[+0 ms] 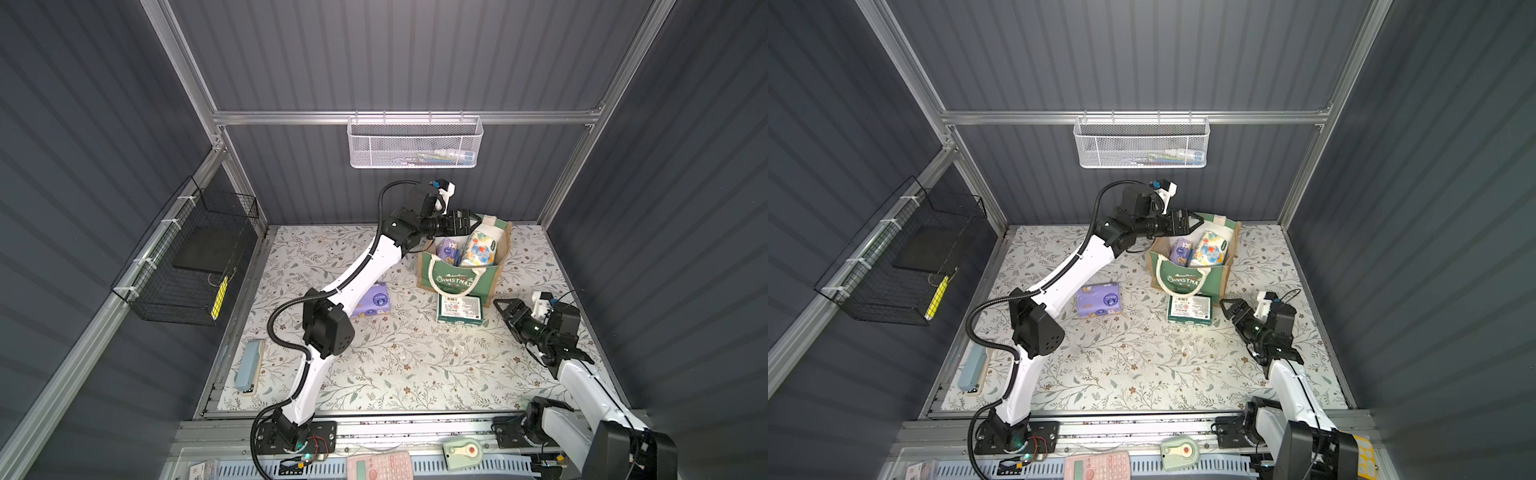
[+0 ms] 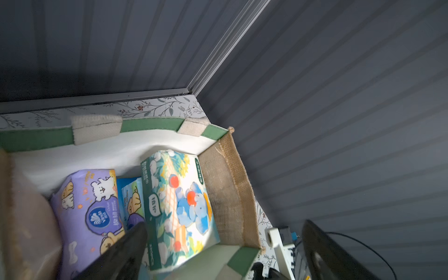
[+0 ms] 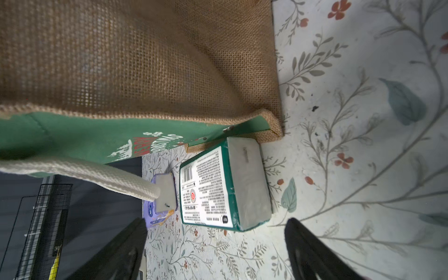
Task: Put tissues into the canvas bag
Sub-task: Place the pack of facial tissues in the canvas bag, then pick up the pack of facial tissues from the center of the board.
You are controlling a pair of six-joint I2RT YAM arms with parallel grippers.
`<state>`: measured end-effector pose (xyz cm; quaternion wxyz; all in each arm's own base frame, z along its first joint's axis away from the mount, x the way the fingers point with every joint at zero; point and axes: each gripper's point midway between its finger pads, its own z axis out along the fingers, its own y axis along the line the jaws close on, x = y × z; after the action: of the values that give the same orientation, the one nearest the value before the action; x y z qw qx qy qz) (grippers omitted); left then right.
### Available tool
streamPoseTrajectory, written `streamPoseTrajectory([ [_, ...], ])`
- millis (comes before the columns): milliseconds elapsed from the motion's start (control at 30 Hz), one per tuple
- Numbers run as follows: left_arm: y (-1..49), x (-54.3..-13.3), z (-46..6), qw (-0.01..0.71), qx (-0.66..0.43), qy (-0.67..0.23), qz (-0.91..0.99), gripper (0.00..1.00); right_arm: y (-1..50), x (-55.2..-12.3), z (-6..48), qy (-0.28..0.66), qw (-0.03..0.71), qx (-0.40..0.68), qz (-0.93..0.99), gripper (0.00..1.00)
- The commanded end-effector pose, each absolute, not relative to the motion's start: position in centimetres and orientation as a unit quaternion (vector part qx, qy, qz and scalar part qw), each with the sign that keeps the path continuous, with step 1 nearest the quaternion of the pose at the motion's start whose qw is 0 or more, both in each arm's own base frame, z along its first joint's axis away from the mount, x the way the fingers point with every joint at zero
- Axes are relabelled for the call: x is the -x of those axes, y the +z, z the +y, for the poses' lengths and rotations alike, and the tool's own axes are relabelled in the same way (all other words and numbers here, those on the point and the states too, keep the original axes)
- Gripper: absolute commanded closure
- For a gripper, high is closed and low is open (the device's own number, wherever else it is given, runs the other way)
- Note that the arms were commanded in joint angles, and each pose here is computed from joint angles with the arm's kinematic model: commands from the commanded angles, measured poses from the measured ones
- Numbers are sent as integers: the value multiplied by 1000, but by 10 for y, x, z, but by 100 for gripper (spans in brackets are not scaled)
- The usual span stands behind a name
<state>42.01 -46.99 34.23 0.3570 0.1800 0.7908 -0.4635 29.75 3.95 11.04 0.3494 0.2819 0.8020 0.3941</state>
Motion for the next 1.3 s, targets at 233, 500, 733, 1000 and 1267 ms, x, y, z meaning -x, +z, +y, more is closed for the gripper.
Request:
streamPoseTrajectory([
  [233,361,-376,-431,443,-186,-387,787,0,90,-314,68,443,316,-279,792,18],
  [500,329,-348,-386,449,-144,-337,815,0,83,-321,92,453,305,-265,795,21],
  [733,282,-328,-341,433,-91,-296,847,0,78,-312,109,457,292,-260,798,25],
  [1000,213,-313,-327,372,-54,-288,881,0,81,-283,159,466,256,-210,821,27],
  [1267,162,-314,-326,315,-24,-304,899,0,85,-253,159,408,254,-170,860,27],
])
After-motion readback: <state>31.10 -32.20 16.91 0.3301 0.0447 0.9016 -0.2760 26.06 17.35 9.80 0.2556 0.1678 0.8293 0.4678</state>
